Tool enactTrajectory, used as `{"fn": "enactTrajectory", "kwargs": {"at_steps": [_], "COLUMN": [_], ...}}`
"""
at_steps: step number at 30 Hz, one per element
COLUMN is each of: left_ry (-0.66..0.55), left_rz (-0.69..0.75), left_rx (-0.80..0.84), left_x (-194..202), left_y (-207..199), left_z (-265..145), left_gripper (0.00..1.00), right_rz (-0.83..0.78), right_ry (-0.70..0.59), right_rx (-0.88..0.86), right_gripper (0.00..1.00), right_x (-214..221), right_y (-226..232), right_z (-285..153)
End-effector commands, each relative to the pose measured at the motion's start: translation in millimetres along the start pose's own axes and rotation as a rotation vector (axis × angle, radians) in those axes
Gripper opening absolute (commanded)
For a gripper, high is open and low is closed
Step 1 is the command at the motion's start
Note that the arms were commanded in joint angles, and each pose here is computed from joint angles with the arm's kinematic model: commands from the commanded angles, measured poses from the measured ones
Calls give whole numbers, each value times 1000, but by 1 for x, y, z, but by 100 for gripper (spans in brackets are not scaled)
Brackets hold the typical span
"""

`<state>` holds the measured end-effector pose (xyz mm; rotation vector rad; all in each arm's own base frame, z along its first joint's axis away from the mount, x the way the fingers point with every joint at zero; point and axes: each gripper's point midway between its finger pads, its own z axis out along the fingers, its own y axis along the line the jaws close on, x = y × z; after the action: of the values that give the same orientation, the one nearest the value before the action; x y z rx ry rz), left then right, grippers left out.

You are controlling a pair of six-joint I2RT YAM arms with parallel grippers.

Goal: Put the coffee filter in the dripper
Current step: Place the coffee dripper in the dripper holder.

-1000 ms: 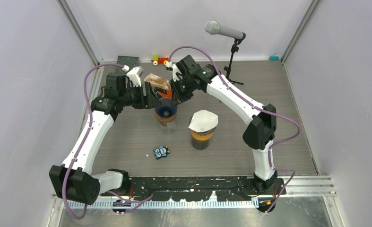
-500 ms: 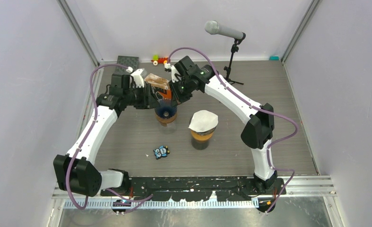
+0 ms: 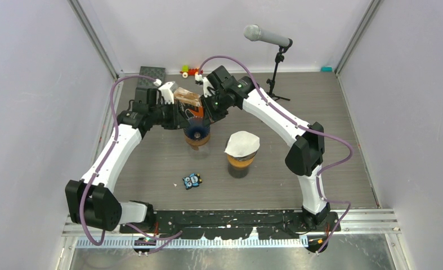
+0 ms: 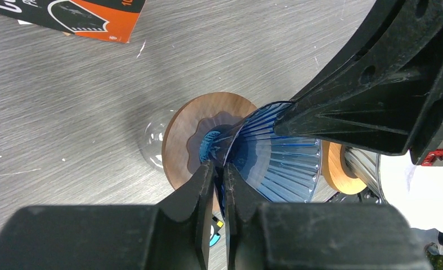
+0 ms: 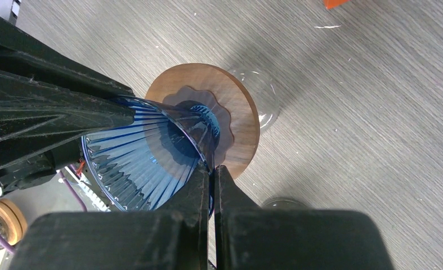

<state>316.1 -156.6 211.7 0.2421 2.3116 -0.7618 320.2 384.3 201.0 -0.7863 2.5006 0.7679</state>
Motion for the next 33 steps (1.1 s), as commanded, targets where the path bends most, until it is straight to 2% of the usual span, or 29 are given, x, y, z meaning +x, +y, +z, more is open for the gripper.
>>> {"fn": "enactTrajectory", "kwargs": {"at_steps": [1,6,14,33], "left_ry": [8,55,115,176], "left_rz": [13,3,-13,56], "left_rx": [0,-16,-38,-72], "left_x": [3,16,34,61], "left_y": [4,12,21,35], "left_z": [6,11,18,25], "left_gripper": [12,0,0,0], "right_rz": [-29,-31,-27,-40], "right_ry": [-18,-1,24,64], "right_rx": [18,27,38,61], "right_gripper": [1,1,1,1], "right_x": [-7,-4,4,30], "right_y": [-2,-5,-11,-22], "right_z": [1,7,17,39]}}
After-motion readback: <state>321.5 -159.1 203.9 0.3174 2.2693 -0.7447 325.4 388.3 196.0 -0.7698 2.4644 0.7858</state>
